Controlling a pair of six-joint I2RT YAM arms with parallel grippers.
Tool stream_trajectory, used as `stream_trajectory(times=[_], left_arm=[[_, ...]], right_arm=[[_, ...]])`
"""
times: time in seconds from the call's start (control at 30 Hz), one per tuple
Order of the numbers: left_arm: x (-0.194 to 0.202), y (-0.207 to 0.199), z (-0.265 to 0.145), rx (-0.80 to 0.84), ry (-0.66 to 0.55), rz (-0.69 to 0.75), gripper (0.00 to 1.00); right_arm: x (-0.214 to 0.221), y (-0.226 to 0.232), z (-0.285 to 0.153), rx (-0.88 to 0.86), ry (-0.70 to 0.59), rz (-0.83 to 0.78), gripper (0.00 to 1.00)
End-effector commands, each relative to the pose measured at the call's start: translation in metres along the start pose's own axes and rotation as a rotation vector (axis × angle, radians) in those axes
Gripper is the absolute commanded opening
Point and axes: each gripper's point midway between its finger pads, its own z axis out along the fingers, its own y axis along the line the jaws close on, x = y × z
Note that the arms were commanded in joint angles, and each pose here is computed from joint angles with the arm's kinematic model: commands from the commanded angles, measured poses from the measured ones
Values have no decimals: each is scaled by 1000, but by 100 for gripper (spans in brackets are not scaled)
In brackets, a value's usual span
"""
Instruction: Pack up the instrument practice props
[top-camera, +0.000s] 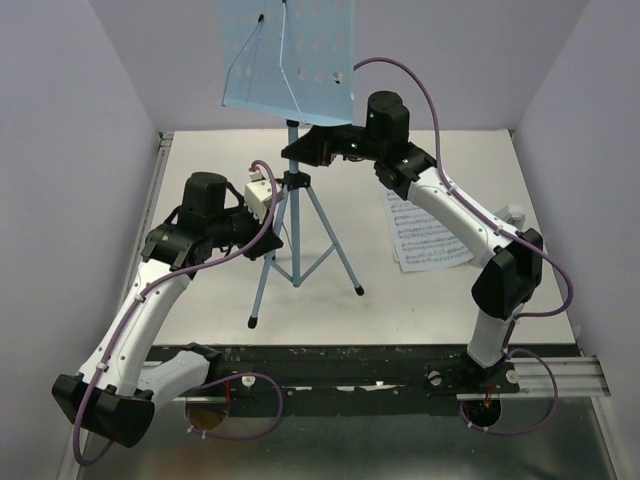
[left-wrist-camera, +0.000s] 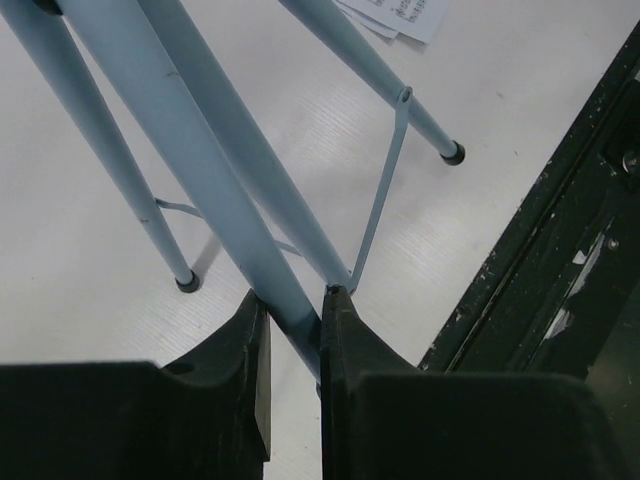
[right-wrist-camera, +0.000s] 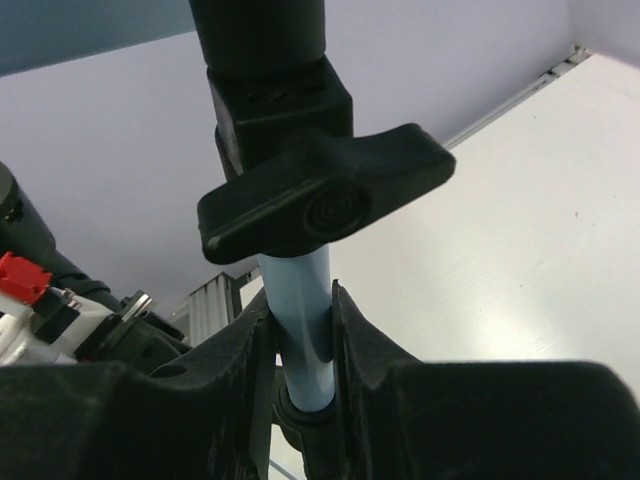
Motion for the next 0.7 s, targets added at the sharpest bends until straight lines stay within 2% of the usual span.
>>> stream_trajectory(times=[0.0, 0.23, 0.53, 0.67], left_arm=[[-61, -66, -26, 265, -280, 417, 0], [-62, -67, -27, 273, -279, 398, 0], [-107, -83, -51, 316, -362, 447, 0], [-115, -86, -53, 333, -373, 435, 0]], right_arm=[[2, -32, 14, 127, -87, 67, 0], [20, -43, 18, 152, -61, 106, 0], [9, -18, 29, 109, -78, 137, 0], [19, -30, 31, 153, -72, 173, 0]])
